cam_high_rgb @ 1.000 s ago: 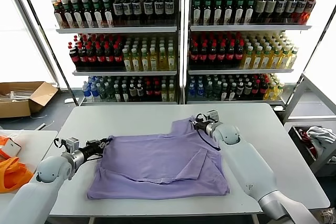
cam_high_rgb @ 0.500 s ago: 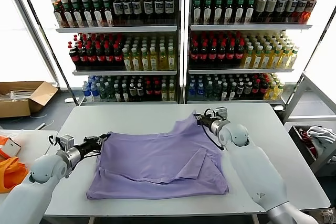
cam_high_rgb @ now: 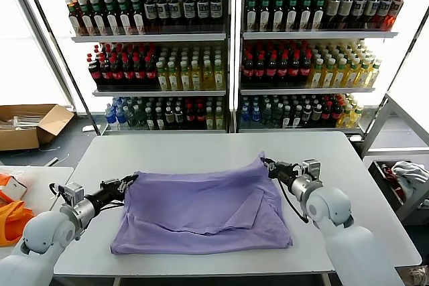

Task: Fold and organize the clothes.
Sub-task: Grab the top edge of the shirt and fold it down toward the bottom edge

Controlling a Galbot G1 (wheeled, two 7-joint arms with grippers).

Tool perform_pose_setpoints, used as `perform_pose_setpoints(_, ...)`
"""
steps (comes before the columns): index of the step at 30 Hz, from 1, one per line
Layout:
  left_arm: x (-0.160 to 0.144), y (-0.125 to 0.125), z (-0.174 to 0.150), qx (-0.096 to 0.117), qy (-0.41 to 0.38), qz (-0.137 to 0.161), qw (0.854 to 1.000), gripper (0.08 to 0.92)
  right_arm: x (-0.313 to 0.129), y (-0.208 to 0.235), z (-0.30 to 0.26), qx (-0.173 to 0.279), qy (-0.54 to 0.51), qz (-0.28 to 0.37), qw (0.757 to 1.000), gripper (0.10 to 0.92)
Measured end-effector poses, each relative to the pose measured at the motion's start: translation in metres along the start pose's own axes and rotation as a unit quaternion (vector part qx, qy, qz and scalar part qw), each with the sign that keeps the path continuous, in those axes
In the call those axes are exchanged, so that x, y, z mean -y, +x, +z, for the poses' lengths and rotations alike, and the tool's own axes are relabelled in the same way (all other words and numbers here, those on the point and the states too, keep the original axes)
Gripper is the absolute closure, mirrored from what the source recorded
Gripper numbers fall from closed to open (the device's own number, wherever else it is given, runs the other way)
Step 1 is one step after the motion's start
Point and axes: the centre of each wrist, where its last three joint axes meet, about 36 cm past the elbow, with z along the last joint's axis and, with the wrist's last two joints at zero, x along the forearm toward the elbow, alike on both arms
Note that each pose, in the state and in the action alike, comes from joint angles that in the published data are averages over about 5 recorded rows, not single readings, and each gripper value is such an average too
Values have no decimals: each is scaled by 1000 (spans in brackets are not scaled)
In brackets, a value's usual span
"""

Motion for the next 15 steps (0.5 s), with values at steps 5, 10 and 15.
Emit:
perform_pose_setpoints(5, 18, 21, 16, -15, 1, 1, 1000, 915, -8, 28, 24, -8, -1, 3, 1000, 916)
perform_pose_setpoints(10, 34, 42, 34, -35, -2, 0, 999, 915, -16, 51, 43, -20, 2, 7, 1000, 916)
perform_pose_setpoints(15, 47, 59, 47, -52, -6, -5, 999, 904, -21, 71, 55, -32, 9, 10, 999, 908)
